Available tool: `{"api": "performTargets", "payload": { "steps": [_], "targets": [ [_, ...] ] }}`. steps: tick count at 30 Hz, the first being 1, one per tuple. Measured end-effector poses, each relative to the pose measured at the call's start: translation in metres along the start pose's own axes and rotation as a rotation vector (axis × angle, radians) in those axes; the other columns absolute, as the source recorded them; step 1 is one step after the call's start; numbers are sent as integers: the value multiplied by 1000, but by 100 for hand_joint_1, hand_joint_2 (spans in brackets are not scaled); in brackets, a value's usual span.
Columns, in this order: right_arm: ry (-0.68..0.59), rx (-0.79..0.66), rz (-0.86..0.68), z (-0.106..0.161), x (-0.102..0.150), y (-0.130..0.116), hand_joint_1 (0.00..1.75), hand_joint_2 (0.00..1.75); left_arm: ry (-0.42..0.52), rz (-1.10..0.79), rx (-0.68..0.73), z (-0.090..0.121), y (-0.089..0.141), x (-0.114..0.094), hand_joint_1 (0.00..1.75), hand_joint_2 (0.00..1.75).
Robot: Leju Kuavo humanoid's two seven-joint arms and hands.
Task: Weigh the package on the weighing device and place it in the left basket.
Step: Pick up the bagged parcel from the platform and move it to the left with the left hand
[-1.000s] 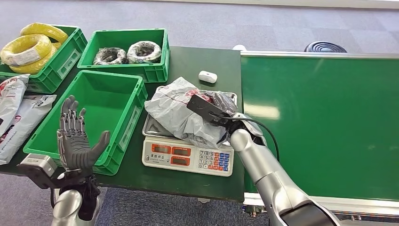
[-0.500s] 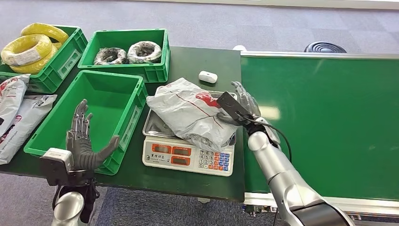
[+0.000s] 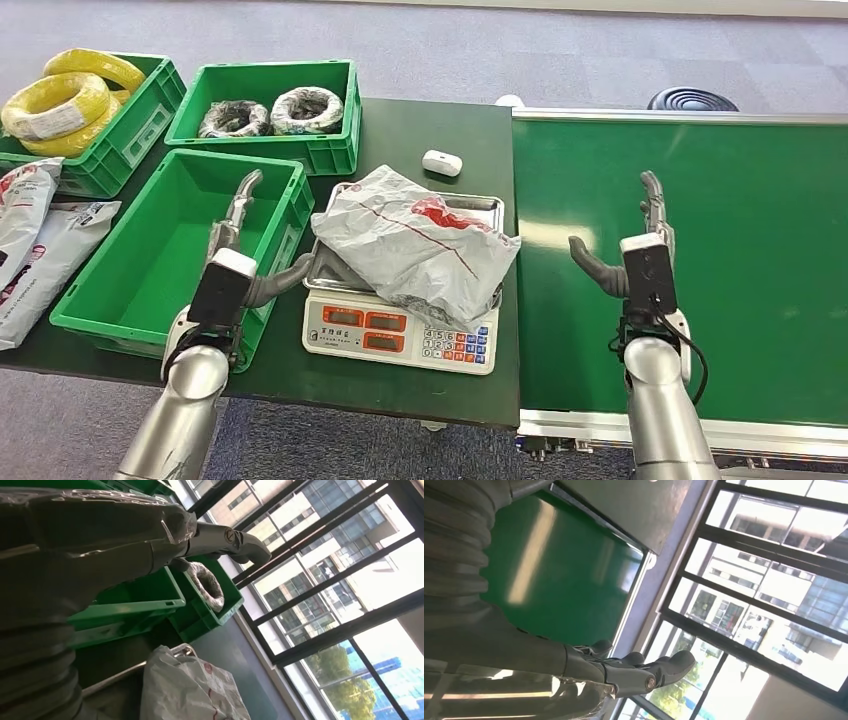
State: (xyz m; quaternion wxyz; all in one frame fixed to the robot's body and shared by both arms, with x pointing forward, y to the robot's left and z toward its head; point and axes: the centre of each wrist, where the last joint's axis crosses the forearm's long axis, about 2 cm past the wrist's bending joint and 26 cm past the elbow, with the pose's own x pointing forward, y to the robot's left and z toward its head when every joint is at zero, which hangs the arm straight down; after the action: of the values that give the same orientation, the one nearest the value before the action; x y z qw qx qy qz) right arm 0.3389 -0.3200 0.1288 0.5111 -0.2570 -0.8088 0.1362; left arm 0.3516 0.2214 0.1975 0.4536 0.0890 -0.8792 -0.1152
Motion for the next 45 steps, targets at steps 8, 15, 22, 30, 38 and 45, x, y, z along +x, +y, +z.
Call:
{"api": "performTargets", "payload": {
  "steps": [8,15,22,30,38,45],
  "targets": [
    [3,-130,9,80,17,-23,0,175,12,-143,-225,-64,-48,15,0,175],
    [-2,-137,-44,99,33,-20,0,175,61,-275,-447,-90,-102,27,0,175],
    [-9,-136,-72,99,37,-17,0,175,109,-349,-633,-86,-139,31,6,175],
    [-17,-156,-92,91,39,-18,0,175,159,-447,-779,-73,-161,28,155,175],
    [-18,-175,-98,89,43,-20,0,175,166,-484,-797,-76,-163,28,164,175],
    [-29,-186,-92,93,50,-21,0,175,146,-517,-756,-78,-159,27,162,175]
  ]
}}
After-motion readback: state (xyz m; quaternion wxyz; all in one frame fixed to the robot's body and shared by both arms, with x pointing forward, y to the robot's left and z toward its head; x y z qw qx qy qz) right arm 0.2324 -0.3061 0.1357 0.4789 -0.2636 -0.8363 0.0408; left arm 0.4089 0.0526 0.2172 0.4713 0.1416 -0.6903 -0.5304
